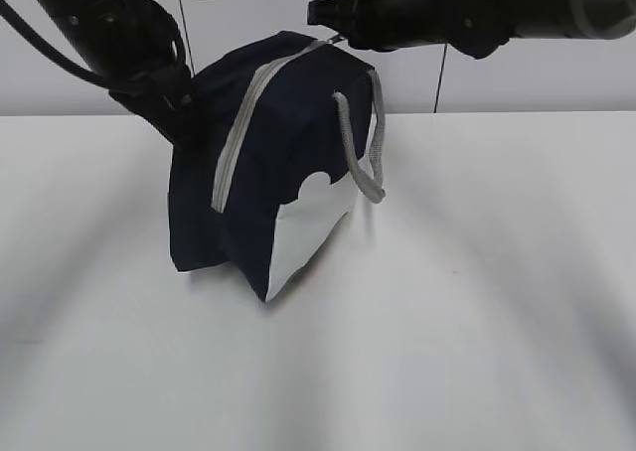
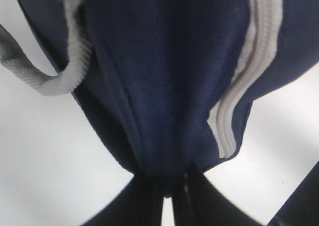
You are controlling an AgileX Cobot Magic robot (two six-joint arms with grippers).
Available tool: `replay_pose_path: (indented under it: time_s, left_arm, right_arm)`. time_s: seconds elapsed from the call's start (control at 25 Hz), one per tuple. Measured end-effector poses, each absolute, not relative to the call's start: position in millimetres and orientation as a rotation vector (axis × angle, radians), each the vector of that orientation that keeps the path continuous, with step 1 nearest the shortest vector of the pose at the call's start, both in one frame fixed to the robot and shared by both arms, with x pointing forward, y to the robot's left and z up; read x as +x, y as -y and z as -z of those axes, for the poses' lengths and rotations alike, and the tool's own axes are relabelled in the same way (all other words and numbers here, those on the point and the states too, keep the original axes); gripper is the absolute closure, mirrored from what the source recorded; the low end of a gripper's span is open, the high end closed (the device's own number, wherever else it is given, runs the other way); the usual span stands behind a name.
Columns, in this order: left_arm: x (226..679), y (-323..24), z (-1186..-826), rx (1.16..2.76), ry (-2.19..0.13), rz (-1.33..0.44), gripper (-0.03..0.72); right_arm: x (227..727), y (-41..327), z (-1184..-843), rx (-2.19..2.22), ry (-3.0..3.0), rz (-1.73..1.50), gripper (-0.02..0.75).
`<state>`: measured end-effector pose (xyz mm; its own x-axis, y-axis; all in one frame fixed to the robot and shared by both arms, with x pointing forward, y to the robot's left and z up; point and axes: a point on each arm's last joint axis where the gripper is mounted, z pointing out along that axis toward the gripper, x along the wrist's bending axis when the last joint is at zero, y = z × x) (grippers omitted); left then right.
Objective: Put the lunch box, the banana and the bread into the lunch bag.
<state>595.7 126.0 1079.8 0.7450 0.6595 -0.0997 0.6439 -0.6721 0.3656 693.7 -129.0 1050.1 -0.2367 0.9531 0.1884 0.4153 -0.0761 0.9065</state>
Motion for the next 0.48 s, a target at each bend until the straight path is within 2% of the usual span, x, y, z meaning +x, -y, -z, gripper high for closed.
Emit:
replay_pose_path:
  time_s: [0.12, 0.36, 0.48]
  left_arm:
    - [595.1, -126.2, -1079.6, 2.554, -1.044, -0.041, 0.638]
    - [594.6, -126.3, -1080.1, 2.515, -1.142, -0.014, 0.341]
    - [596.7, -125.4, -1090.2, 2.477, -1.165, -0.036, 0.272]
  right_arm:
    - [689.1, 117.4, -1049.9, 1.466, -1.689, -1.309, 0.739]
    - [687.2, 113.3, -1049.4, 1.493, -1.688, -1.324, 0.739]
    - [686.9, 113.5, -1048.6, 1.519, -1.683, -1.325, 0.739]
